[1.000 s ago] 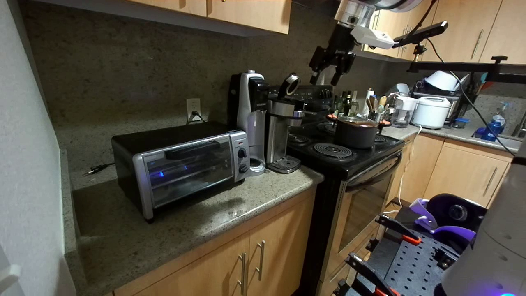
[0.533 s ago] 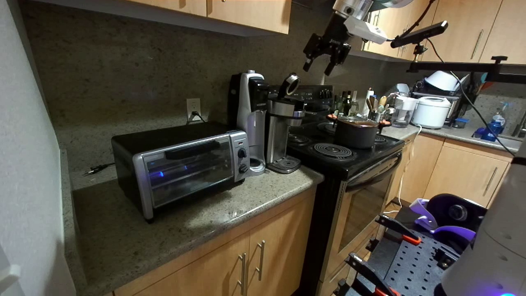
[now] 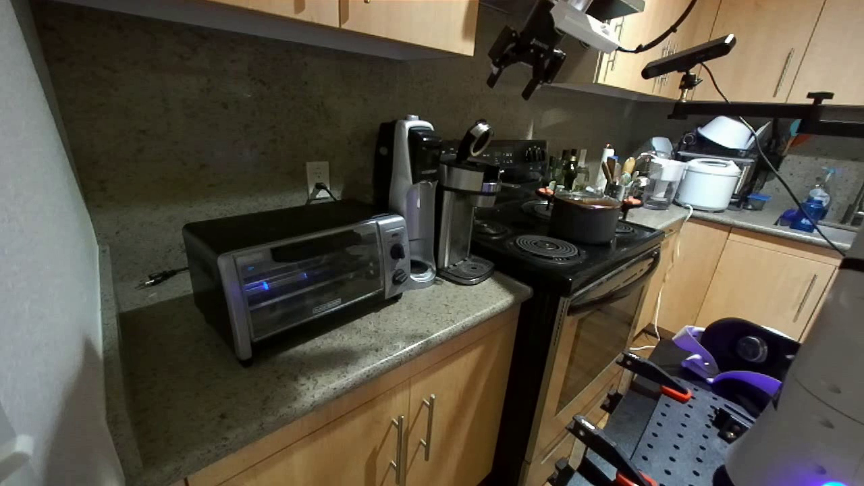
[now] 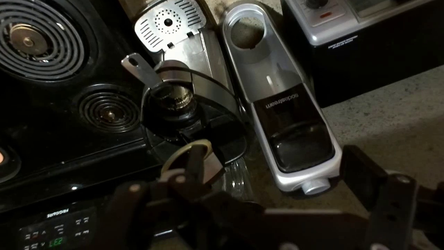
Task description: Close the lid on the coffeemaker chamber
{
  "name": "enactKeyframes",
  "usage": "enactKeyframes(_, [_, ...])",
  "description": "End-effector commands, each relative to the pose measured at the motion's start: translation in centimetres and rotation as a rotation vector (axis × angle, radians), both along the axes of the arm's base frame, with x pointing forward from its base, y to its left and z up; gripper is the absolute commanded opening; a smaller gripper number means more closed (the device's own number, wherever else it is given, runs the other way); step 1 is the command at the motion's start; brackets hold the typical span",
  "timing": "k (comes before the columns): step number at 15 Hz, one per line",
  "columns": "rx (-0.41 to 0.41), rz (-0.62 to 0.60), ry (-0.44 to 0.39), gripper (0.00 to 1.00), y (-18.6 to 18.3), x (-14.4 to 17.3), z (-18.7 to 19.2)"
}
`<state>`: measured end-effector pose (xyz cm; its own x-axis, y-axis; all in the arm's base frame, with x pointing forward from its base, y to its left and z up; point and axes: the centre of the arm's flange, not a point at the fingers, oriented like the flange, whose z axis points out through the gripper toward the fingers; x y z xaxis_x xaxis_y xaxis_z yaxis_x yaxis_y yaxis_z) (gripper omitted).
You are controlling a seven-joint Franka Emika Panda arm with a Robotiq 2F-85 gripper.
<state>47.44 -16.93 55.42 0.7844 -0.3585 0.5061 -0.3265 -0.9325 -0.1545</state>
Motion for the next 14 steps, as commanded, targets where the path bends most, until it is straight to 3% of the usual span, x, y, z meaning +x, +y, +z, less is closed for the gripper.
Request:
enactKeyframes(1, [0.002,0.018,0.004,1.00,-1.3,2.4,1.0])
enactKeyframes(2, [0.000,-0.007,-0.006,1.00,-0.5,1.0,0.5])
enactKeyframes(6, [-0.005,-0.008,0.001,1.00,-0.8,1.9,0.3])
enactKeyframes(14, [-0.007,-0.072,-0.017,1.00,-2.9,5.5,0.7])
